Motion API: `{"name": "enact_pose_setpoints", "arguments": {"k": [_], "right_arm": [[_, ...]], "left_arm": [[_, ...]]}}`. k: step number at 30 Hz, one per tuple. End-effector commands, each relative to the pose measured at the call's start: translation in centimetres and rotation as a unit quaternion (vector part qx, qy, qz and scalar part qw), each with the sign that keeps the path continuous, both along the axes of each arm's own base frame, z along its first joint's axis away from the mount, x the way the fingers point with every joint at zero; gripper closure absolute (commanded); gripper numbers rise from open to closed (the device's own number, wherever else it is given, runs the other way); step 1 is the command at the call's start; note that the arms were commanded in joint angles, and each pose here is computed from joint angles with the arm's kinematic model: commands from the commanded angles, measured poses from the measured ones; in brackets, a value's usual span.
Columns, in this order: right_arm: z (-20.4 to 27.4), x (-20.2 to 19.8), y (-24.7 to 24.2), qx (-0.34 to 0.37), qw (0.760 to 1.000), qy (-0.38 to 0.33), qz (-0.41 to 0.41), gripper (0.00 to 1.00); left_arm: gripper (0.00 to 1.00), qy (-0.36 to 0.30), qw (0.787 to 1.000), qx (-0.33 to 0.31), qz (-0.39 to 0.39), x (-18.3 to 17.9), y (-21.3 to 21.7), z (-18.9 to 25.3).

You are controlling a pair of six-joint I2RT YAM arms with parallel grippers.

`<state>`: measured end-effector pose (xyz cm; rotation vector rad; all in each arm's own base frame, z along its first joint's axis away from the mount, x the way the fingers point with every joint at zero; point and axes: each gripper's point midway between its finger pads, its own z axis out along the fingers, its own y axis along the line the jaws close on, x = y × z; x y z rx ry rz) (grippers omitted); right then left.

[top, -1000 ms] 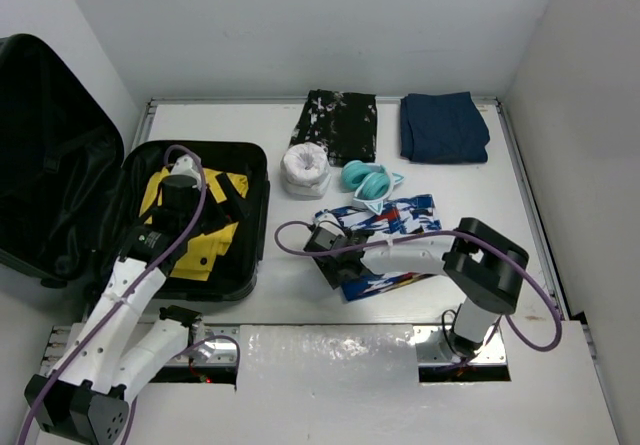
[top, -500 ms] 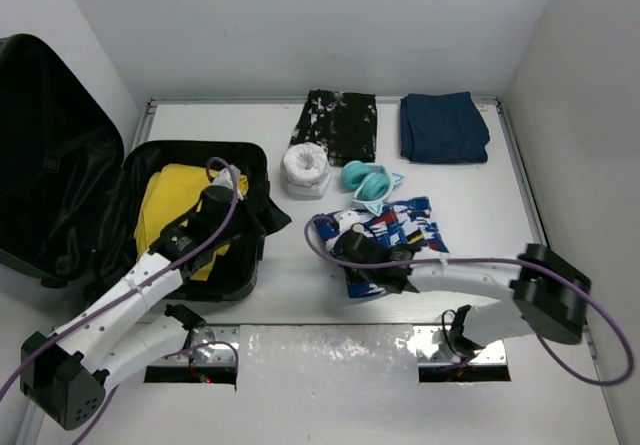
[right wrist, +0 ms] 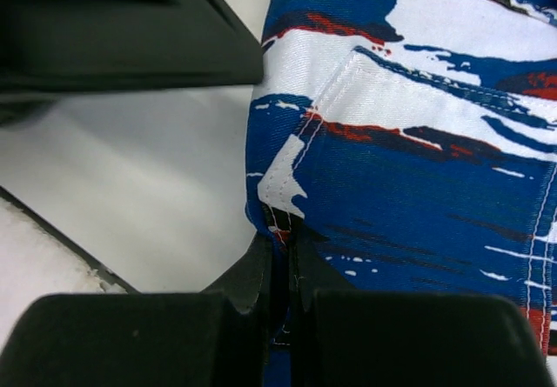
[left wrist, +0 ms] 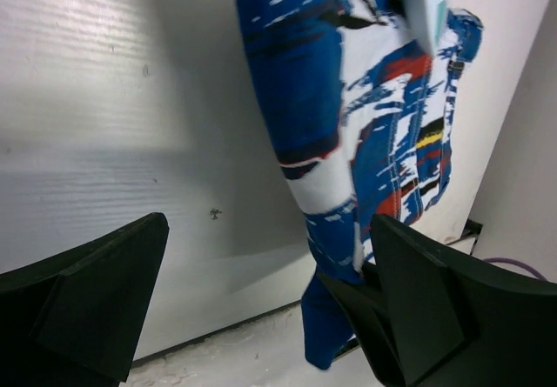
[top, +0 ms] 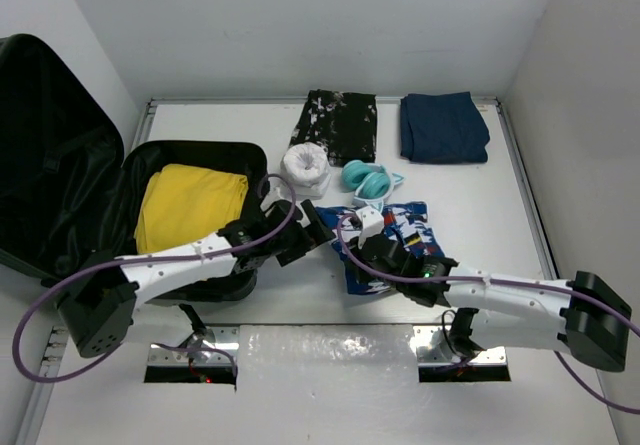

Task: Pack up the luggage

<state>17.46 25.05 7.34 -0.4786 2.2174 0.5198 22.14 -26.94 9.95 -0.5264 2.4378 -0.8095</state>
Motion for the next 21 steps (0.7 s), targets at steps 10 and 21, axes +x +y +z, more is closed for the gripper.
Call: {"name": "enact_pose_setpoints", "arguments": {"k": [10, 21], "right_arm": [[3.9, -0.8, 3.9, 0.111, 0.992, -0.017, 0.06, 1.0], [5.8, -2.2, 3.8, 0.149, 0.984, -0.022, 0.09, 0.78]], "left_arm": [[0.04, -0.006, 0.998, -0.062, 0.014, 2.0, -5.8, 0.3], [0.99, -0.002, 0.999, -0.036, -0.021, 1.7, -7.7, -1.6]]}}
